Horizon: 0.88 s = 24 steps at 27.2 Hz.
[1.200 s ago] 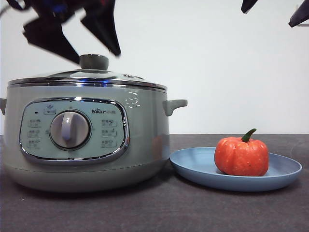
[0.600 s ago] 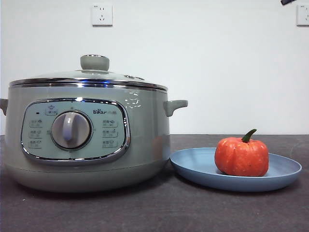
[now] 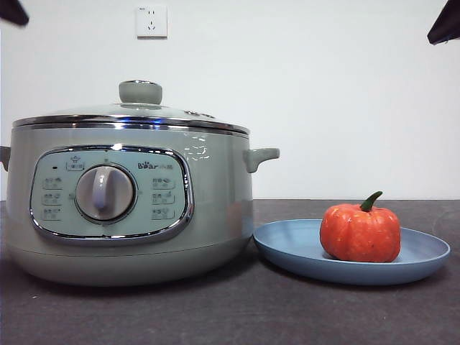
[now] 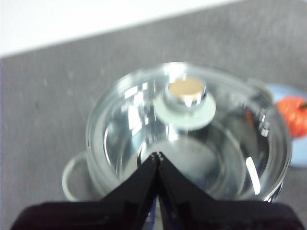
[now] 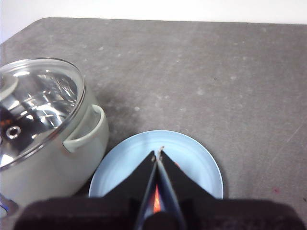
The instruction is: Take the pumpkin out from the steamer,put the pumpkin in the blue plate,close the lid
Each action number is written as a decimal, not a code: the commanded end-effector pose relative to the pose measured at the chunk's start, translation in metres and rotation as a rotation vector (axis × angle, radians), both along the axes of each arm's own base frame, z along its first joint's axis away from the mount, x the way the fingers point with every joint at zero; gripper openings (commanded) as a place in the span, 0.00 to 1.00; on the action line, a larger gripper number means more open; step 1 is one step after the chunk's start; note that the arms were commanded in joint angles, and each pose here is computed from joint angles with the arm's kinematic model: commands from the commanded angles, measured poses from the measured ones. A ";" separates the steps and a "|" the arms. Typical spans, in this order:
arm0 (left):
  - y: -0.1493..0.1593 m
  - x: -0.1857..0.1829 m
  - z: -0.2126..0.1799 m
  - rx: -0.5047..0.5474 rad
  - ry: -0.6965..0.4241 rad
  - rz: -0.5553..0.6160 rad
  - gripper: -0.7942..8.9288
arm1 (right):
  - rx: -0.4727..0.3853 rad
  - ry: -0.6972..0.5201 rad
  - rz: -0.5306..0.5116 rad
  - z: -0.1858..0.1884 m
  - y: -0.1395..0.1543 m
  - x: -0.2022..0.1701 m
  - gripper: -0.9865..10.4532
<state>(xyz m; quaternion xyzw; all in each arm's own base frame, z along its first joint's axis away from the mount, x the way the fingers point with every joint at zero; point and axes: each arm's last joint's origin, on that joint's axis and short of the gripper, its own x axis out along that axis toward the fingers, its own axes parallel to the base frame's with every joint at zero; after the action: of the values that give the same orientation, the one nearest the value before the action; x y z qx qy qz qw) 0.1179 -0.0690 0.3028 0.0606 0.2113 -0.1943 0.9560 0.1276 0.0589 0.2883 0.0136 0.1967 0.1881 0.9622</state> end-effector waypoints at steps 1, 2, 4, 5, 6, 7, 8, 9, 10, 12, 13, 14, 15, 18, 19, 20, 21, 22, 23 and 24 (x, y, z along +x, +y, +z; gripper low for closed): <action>0.000 0.000 -0.003 0.005 0.022 0.005 0.08 | 0.025 0.004 -0.013 -0.001 0.000 0.000 0.09; 0.000 0.000 -0.003 0.009 0.027 0.004 0.08 | 0.025 0.004 -0.013 -0.001 0.000 0.000 0.09; 0.000 0.000 -0.003 0.010 0.029 0.004 0.08 | 0.025 0.003 -0.013 -0.001 0.000 0.000 0.09; 0.000 0.000 -0.003 0.009 0.028 0.004 0.08 | 0.025 0.003 -0.013 -0.001 0.000 0.000 0.09; 0.000 0.000 -0.003 0.010 0.029 0.004 0.08 | 0.026 0.003 -0.012 -0.001 0.000 0.000 0.09; 0.000 0.000 -0.003 0.010 0.029 0.005 0.08 | 0.026 0.003 -0.012 -0.001 0.000 0.000 0.09; 0.000 0.000 -0.003 0.010 0.029 0.005 0.08 | 0.025 0.003 -0.012 -0.001 0.000 0.000 0.09; 0.000 0.000 -0.004 0.010 0.029 0.005 0.08 | 0.025 0.005 -0.012 -0.001 0.000 0.000 0.09; -0.001 -0.001 -0.004 0.007 0.029 -0.005 0.08 | 0.024 0.006 -0.013 -0.001 0.000 0.000 0.09; 0.007 -0.010 0.001 -0.009 -0.005 0.012 0.08 | 0.023 0.007 -0.014 -0.001 0.000 0.000 0.09; 0.012 -0.016 0.003 -0.018 -0.024 0.015 0.08 | 0.023 0.007 -0.014 -0.001 0.000 -0.001 0.09; 0.018 -0.023 0.006 -0.021 -0.053 0.010 0.08 | 0.024 0.005 -0.013 -0.001 0.000 -0.001 0.09; 0.023 -0.028 0.008 -0.045 -0.072 0.011 0.08 | 0.024 0.006 -0.014 -0.001 0.000 -0.001 0.09; 0.038 -0.046 0.014 -0.130 -0.148 0.019 0.08 | 0.023 0.006 -0.014 -0.001 0.000 -0.001 0.09; 0.044 -0.052 0.015 -0.145 -0.185 0.048 0.08 | 0.024 0.006 -0.013 -0.001 0.000 -0.001 0.09; 0.048 -0.056 0.014 -0.150 -0.229 0.085 0.08 | 0.023 0.006 -0.014 -0.001 0.000 -0.001 0.09; 0.051 -0.058 0.012 -0.150 -0.267 0.116 0.08 | 0.024 0.006 -0.013 -0.001 0.000 -0.001 0.09; 0.054 -0.059 0.008 -0.143 -0.304 0.151 0.08 | 0.023 0.006 -0.013 -0.001 0.000 -0.001 0.09; 0.056 -0.059 0.004 -0.137 -0.332 0.179 0.08 | 0.023 0.007 -0.014 -0.001 0.000 -0.001 0.09; 0.058 -0.059 -0.003 -0.128 -0.359 0.209 0.08 | 0.023 0.007 -0.014 -0.001 0.000 -0.001 0.09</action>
<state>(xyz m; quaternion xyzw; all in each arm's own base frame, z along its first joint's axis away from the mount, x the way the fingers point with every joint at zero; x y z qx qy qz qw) 0.0561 -0.0124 0.3098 -0.0041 0.0293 -0.1071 0.9938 0.1268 0.0584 0.2887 0.0216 0.1965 0.1863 0.9624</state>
